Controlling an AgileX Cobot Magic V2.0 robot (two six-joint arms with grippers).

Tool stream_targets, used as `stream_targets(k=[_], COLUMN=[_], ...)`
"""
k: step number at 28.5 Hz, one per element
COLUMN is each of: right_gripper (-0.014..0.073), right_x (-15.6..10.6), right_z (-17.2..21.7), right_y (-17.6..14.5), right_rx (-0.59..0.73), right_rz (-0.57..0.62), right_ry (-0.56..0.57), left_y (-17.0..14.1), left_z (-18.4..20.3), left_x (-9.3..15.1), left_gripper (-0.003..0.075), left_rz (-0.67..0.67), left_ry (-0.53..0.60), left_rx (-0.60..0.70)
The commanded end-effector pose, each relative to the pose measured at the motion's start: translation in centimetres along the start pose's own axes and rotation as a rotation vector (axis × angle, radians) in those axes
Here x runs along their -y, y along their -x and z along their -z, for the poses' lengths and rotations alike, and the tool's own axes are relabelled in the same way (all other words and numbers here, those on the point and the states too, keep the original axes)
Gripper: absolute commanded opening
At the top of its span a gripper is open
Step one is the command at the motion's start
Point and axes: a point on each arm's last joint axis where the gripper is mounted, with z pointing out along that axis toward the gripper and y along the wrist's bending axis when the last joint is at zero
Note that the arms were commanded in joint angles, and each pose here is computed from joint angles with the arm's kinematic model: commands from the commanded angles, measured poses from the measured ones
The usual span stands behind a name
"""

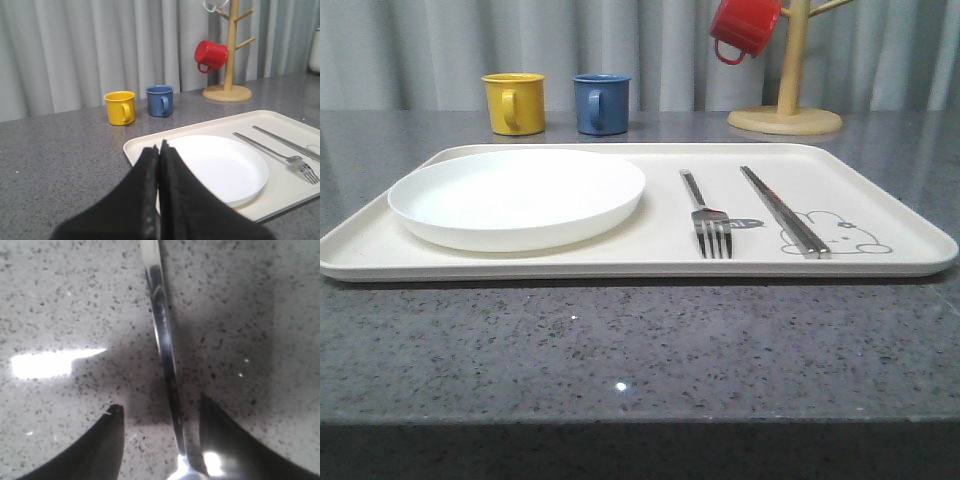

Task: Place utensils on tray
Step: 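Grasp the steel spoon on the table with the right gripper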

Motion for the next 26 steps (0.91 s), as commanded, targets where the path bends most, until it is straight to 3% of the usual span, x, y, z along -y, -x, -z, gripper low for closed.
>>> stream_targets(k=[1, 5, 10, 13, 26], right_gripper=[0.0381, 0.0351, 0.0097, 0.0008, -0.0003], right_x=[0.2, 0.2, 0.2, 0.2, -1.4], right_z=[1.9, 1.5, 1.5, 1.5, 7.6], right_y=[0.5, 0.5, 0.4, 0.3, -2.3], right_rx=[0.077, 0.067, 0.055, 0.046, 0.116], right_rz=[0.01, 0.009, 0.009, 0.009, -0.056], right_ry=[-0.011, -0.008, -0.007, -0.006, 0.028], left_y=[1.6, 1.6, 1.6, 1.6, 1.6], left_z=[0.1, 0.1, 0.1, 0.1, 0.1], left_x=[-0.2, -0.2, -0.2, -0.2, -0.2], left_gripper=[-0.0018, -0.0018, -0.0018, -0.0018, -0.0018], left_rz=[0.023, 0.023, 0.023, 0.023, 0.023], left_ry=[0.012, 0.012, 0.012, 0.012, 0.012], left_rx=[0.101, 0.101, 0.101, 0.101, 0.101])
